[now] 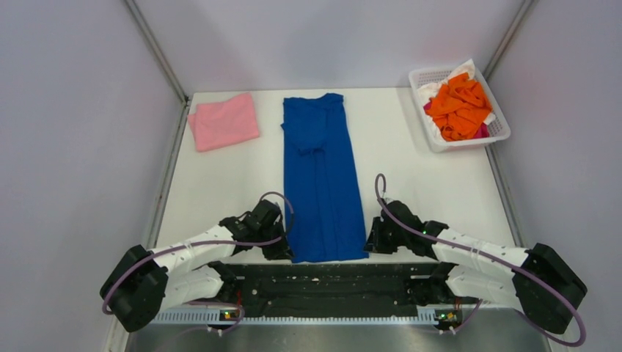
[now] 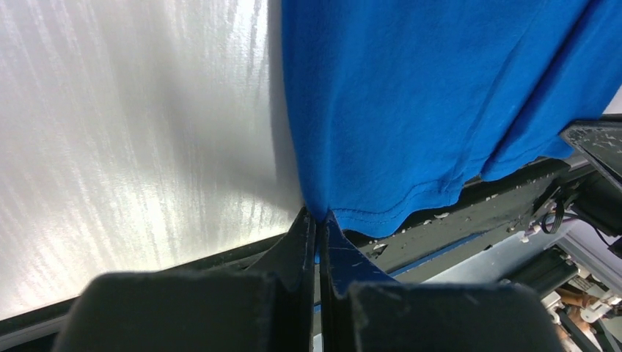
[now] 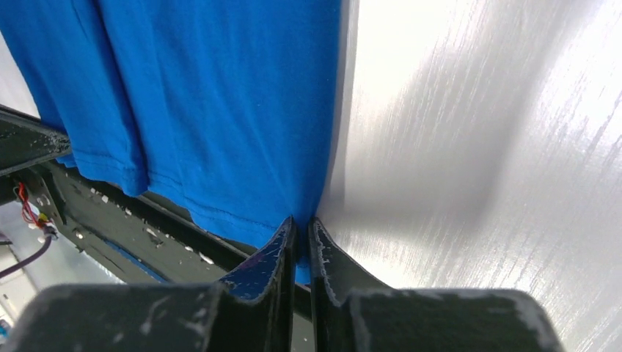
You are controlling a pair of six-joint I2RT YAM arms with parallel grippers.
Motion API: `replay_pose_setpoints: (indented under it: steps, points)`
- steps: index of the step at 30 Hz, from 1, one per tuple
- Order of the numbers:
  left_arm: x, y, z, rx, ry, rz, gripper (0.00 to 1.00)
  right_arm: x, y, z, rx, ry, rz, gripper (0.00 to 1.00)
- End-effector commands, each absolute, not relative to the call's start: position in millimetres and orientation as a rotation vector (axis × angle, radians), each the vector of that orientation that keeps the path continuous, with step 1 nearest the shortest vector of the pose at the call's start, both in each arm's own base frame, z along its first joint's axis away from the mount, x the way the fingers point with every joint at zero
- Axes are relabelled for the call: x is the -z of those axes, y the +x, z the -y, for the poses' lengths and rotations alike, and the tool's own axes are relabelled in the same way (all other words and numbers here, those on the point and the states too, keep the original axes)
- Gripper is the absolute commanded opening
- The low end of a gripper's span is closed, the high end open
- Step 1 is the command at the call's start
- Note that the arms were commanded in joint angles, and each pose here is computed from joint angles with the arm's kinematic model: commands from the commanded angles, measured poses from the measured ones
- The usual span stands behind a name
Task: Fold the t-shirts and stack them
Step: Grab the bottom of the folded rectangular tshirt with both arms, then fold the folded rectangular tshirt in 1/3 of the way
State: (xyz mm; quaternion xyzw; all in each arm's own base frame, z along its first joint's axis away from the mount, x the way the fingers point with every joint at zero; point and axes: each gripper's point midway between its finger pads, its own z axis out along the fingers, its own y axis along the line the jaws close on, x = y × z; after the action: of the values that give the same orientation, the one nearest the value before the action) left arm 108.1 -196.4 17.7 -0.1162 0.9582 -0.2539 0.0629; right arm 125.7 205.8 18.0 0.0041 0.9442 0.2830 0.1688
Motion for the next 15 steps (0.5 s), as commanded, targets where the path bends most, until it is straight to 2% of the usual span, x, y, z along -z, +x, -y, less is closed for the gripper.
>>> replay_pose_setpoints:
  steps: [1, 3, 7, 15]
  points:
    - [-38.1, 112.1, 215.1, 0.924, -0.277, -2.844, 0.0, -28.8, 129.7, -210.6, -0.841, 0.014, -2.655, 0.06]
    - [-49.5, 116.7, 224.1, 0.988, -0.248, -2.811, 0.0, -43.9, 140.5, -220.4, -0.884, 0.005, -2.596, 0.0]
    - [-70.9, 136.4, 236.1, 1.009, -0.189, -2.737, 0.0, -72.5, 166.5, -232.6, -0.88, 0.002, -2.497, 0.0]
    - [-107.3, 227.6, 243.9, 0.912, -0.168, -2.575, 0.0, -100.7, 229.6, -231.2, -0.807, 0.133, -2.401, 0.0]
